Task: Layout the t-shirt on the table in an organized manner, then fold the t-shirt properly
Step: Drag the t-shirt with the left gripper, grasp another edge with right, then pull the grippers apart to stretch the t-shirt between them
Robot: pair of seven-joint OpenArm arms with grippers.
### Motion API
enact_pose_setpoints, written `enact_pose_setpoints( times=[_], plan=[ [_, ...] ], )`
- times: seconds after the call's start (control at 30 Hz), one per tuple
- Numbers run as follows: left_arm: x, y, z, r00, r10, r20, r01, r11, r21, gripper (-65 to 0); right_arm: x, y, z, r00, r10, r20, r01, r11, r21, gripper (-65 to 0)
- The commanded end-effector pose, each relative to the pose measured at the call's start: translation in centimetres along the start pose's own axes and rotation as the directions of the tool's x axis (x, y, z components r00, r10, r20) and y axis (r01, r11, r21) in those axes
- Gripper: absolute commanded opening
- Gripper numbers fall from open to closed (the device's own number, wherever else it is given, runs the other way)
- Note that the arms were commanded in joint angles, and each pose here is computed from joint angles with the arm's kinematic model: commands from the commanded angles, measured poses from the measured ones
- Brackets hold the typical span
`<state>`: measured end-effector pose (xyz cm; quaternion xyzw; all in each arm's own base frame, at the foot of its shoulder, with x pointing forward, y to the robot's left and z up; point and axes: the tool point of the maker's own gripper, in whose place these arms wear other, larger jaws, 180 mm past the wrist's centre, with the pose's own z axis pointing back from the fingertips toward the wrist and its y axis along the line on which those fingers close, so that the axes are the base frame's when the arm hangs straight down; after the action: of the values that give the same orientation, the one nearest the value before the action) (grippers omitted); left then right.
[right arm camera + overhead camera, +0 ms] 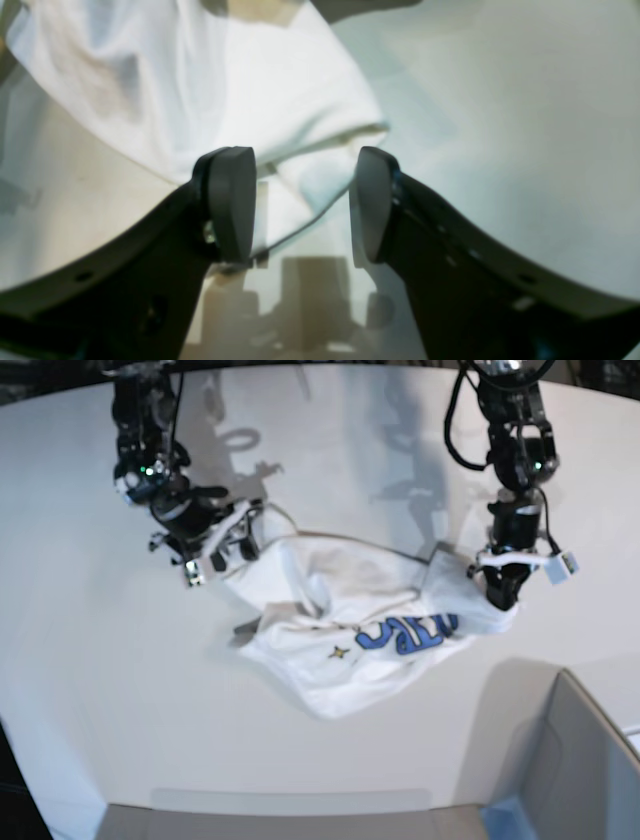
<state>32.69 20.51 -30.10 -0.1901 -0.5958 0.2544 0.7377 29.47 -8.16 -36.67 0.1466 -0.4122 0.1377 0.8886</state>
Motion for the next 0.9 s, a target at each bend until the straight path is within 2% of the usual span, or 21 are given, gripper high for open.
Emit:
enact_pose_setpoints(
  times=[0.0, 0.1, 0.23, 0.37, 0.53, 0.7, 0.77, 0.87],
  plan=[
    [1.3, -0.8, -0.1, 0.999, -0.006, 0.045, 0.007, 1.0, -0.028, -65.0, 1.3, -0.3, 0.1, 0.999, 0.01, 0.043, -0.009, 1.0, -0.002, -32.8],
    [1.3, -0.7, -0.1, 0.999, -0.005, 0.044, 0.007, 1.0, -0.027, -65.0, 1.4, -0.9, -0.6, 0.999, 0.001, 0.035, -0.001, 1.0, -0.01, -32.8],
    [1.4, -0.8, -0.2, 0.999, -0.005, 0.046, 0.007, 1.0, -0.029, -65.0, 1.3, -2.4, -0.8, 0.997, -0.066, 0.035, 0.068, 0.994, -0.08, -32.8],
    [1.4, -0.8, -0.2, 0.999, -0.007, 0.047, 0.008, 1.0, -0.03, -65.0, 1.9, -2.7, -1.3, 0.997, -0.07, 0.041, 0.074, 0.993, -0.087, -32.8],
    [1.3, -1.0, -0.2, 0.999, -0.005, 0.046, 0.007, 0.999, -0.034, -65.0, 0.9, -4.5, -3.8, 0.994, -0.103, -0.021, 0.1, 0.989, -0.105, -32.8],
    [1.4, -0.9, -0.2, 0.999, -0.005, 0.049, 0.007, 0.999, -0.031, -65.0, 0.8, -2.6, -5.3, 0.997, -0.044, -0.06, 0.041, 0.998, -0.051, -33.9],
    [1.4, -0.9, -0.2, 0.999, -0.005, 0.049, 0.007, 0.999, -0.031, -65.0, 1.3, -2.0, -5.2, 0.998, -0.002, -0.058, 0.0, 0.999, -0.036, -40.2],
    [1.4, -0.8, -0.2, 0.999, -0.005, 0.046, 0.007, 1.0, -0.029, -65.0, 2.6, -2.5, -5.1, 0.999, 0.026, -0.035, -0.027, 0.999, -0.042, -57.5]
  ],
)
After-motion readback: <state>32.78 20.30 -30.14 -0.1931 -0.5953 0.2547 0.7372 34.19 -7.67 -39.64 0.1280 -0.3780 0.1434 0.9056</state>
